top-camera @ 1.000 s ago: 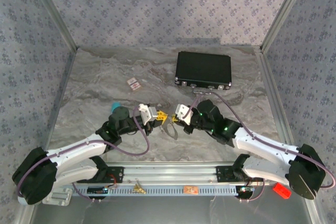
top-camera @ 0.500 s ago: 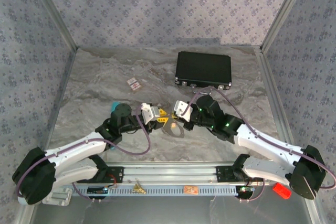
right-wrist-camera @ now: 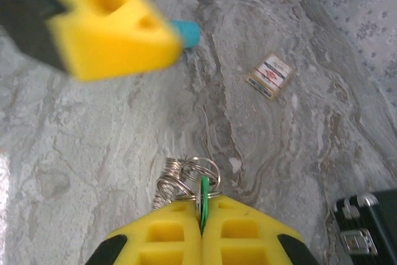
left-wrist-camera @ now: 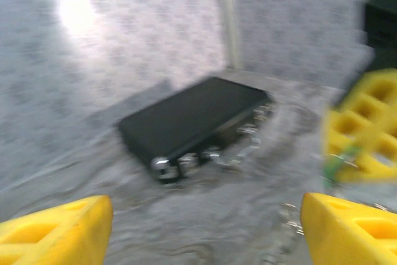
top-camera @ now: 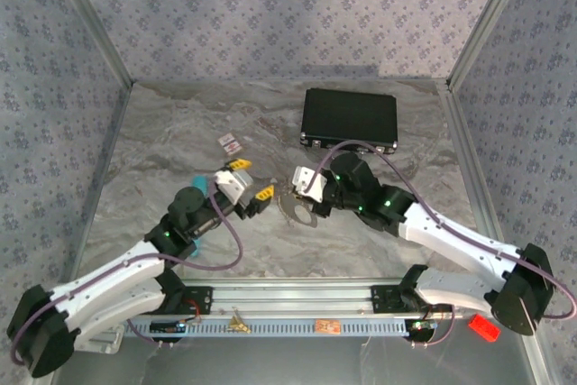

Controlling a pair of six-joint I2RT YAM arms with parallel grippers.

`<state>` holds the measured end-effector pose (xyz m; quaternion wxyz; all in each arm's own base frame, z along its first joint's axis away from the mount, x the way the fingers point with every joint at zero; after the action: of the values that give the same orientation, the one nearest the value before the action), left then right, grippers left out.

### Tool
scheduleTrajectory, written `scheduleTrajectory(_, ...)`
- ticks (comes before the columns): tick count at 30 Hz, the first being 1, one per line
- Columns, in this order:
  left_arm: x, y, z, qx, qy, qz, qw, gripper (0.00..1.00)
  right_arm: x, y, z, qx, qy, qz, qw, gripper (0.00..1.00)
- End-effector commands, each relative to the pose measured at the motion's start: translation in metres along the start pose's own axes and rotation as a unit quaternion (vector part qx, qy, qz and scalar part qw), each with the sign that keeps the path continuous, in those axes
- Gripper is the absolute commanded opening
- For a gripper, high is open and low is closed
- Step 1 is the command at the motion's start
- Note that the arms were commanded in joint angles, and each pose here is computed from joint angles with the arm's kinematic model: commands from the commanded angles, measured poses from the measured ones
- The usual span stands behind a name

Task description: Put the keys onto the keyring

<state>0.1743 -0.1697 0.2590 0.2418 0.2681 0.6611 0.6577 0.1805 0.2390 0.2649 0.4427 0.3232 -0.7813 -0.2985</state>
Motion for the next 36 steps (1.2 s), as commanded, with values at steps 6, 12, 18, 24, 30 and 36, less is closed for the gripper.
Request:
scheduleTrajectory(6,0.042,0.042,0.061,0.086,0.291,-0.020,0.953,0.80,-0.035,0.073,0.008,-0.001,0.062,-0.111,0.992,0.00)
scheduleTrajectory(12,0.051,0.048,0.068,0.102,0.317,-0.034,0.942,0.81,-0.077,0.072,0.010,-0.056,0.035,-0.096,0.993,0.00)
scheduleTrajectory(18,0.051,0.038,0.076,0.108,0.335,-0.021,0.936,0.83,-0.096,0.015,0.019,-0.048,0.026,0.028,0.998,0.00)
scheduleTrajectory(24,0.046,0.022,0.083,0.111,0.346,-0.006,0.932,0.83,-0.089,-0.045,0.033,0.017,0.062,0.170,0.983,0.00)
scheduleTrajectory(30,0.040,0.002,0.092,0.106,0.364,0.010,0.925,0.83,-0.079,-0.089,0.041,0.057,0.089,0.284,0.953,0.04)
scheduleTrajectory(36,0.034,-0.017,0.101,0.094,0.382,0.033,0.919,0.83,-0.066,-0.125,0.047,0.103,0.088,0.390,0.911,0.10)
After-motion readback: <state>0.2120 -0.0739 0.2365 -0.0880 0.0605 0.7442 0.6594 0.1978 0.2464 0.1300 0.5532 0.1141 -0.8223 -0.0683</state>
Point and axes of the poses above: each hand's point on the last joint's axis, 136 mm out from that joint toward the fingers, its own x axis back along the fingers, its own z axis along the line the jaws close on, y = z × x, the point moved 8 cm from there along x, back along the fingers, and after that the axes turned 8 degrees about x, right-handed, at the moved point
